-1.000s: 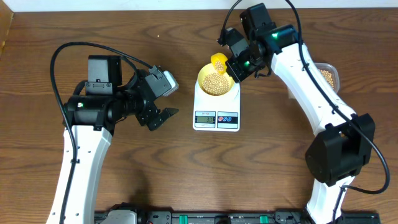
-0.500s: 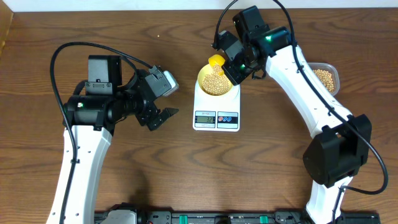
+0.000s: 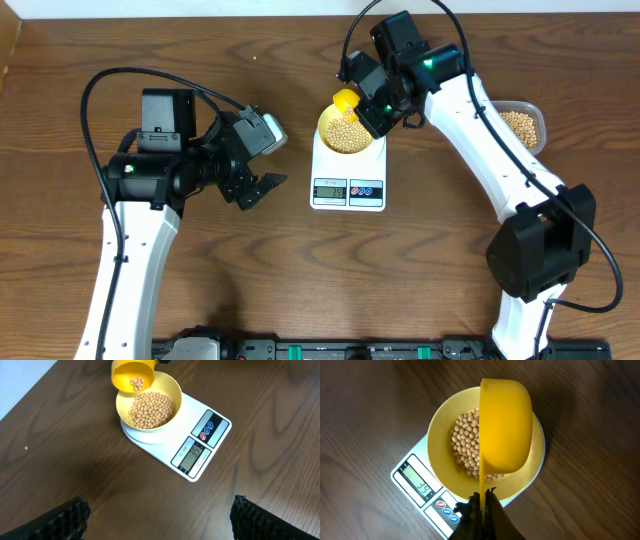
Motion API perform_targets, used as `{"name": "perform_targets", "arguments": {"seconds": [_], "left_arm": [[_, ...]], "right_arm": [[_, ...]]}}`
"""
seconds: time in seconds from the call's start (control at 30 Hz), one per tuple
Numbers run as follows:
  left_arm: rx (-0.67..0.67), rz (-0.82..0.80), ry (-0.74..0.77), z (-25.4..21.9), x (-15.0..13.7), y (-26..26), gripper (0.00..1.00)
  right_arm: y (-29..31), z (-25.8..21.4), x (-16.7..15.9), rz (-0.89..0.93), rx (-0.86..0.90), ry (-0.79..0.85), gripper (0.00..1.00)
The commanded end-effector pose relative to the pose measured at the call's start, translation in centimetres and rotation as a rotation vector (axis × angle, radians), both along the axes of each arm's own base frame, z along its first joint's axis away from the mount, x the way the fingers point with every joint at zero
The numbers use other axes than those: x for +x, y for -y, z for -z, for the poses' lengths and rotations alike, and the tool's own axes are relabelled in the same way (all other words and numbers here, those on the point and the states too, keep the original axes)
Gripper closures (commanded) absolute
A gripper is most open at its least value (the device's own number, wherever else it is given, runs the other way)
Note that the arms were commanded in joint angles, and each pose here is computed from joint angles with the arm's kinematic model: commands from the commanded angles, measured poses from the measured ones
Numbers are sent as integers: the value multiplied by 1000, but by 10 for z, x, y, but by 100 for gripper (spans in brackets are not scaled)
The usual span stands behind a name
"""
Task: Scoop item into bowl and weigh 50g on scale
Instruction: 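Tilt the scoop and pour soybeans gradually into the bowl, then move the scoop back to the soybean tub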
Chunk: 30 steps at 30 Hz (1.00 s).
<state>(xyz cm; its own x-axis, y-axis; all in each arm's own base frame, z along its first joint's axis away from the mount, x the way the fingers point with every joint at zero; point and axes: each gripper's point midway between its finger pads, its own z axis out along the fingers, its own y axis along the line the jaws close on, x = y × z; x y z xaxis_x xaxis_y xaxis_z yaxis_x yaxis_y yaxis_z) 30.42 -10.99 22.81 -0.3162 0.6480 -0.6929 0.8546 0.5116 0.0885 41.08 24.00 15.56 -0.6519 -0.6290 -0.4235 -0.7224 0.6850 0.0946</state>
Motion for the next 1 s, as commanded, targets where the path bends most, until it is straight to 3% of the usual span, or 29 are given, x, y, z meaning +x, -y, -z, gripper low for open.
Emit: {"name": "perform_targets", "arguments": {"seconds": [0.0, 0.3, 0.53, 0.97], "left_arm": [[-14, -5, -23, 4, -1, 1, 8], [-14, -5, -23, 4, -1, 1, 8], [-14, -5, -23, 4, -1, 1, 8], [-14, -5, -23, 4, -1, 1, 8]], "right_arm": [[-5, -13, 2, -20, 12, 37, 99], [-8, -12, 0, -73, -15, 63, 99], [-6, -8, 1, -96, -177, 146, 99], [-6, -9, 2, -90, -187, 155, 99]]}}
